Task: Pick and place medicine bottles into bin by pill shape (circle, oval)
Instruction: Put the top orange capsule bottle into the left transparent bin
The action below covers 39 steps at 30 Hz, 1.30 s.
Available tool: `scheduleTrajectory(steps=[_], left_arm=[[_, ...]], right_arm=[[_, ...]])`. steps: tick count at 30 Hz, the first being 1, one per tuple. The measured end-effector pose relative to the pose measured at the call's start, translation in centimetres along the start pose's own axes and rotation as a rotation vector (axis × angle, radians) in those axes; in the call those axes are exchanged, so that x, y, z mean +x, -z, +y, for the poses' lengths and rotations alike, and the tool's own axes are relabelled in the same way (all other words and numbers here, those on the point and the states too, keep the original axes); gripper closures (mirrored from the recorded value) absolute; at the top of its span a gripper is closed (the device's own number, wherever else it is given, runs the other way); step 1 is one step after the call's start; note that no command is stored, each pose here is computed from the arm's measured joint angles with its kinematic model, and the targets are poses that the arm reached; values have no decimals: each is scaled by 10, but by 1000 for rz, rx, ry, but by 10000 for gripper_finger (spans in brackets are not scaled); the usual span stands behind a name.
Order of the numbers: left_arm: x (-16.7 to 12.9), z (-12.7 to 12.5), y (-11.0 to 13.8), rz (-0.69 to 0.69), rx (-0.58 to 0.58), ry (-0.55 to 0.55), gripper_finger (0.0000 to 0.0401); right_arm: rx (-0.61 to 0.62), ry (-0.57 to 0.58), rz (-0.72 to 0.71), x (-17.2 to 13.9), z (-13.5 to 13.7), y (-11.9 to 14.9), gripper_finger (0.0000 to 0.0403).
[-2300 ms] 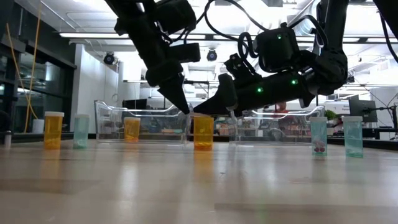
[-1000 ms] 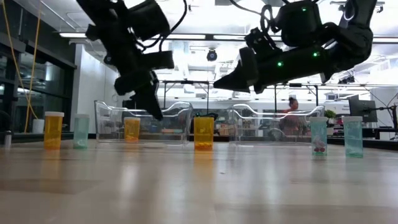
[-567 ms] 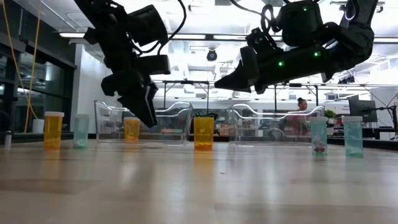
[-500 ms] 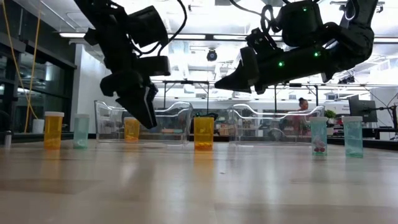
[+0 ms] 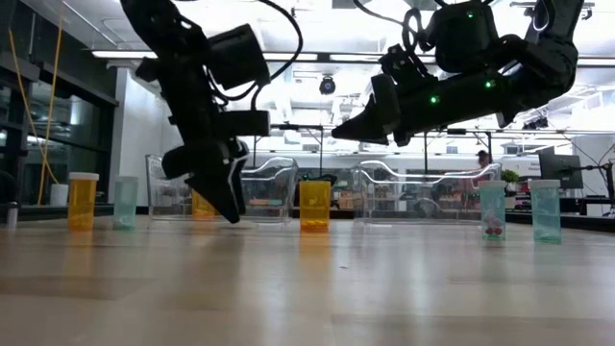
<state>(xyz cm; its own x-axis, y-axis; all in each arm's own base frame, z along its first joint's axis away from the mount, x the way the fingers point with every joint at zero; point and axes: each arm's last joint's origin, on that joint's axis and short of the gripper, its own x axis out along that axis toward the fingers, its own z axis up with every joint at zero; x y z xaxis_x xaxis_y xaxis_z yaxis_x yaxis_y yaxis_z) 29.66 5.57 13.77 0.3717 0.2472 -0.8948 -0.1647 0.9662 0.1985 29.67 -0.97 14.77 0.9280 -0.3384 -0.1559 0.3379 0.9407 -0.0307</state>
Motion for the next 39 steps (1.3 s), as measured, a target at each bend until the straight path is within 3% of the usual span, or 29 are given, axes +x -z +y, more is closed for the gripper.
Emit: scheduleTrajectory(steps=[11,16,24,29,34,39], left_arm=[[6,4,2,19,-13,36,311],[7,0,3,29,-11,83,320],[8,1,4,37,-8,61,324],[3,-1,-2,60,-15,51,384],[-16,-6,-19,41,-8,106,397],[-51,-8,-32,-102,-11,159,400]], right_arm=[[1,0,-1,0,0,0,402],[1,0,-1,0,0,0,402],[7,0,-1,0,0,0,402],[19,0,0,0,0,0,402],[19,-19,1,0,0,0,402],[17,-113,9,0,3,1,402]])
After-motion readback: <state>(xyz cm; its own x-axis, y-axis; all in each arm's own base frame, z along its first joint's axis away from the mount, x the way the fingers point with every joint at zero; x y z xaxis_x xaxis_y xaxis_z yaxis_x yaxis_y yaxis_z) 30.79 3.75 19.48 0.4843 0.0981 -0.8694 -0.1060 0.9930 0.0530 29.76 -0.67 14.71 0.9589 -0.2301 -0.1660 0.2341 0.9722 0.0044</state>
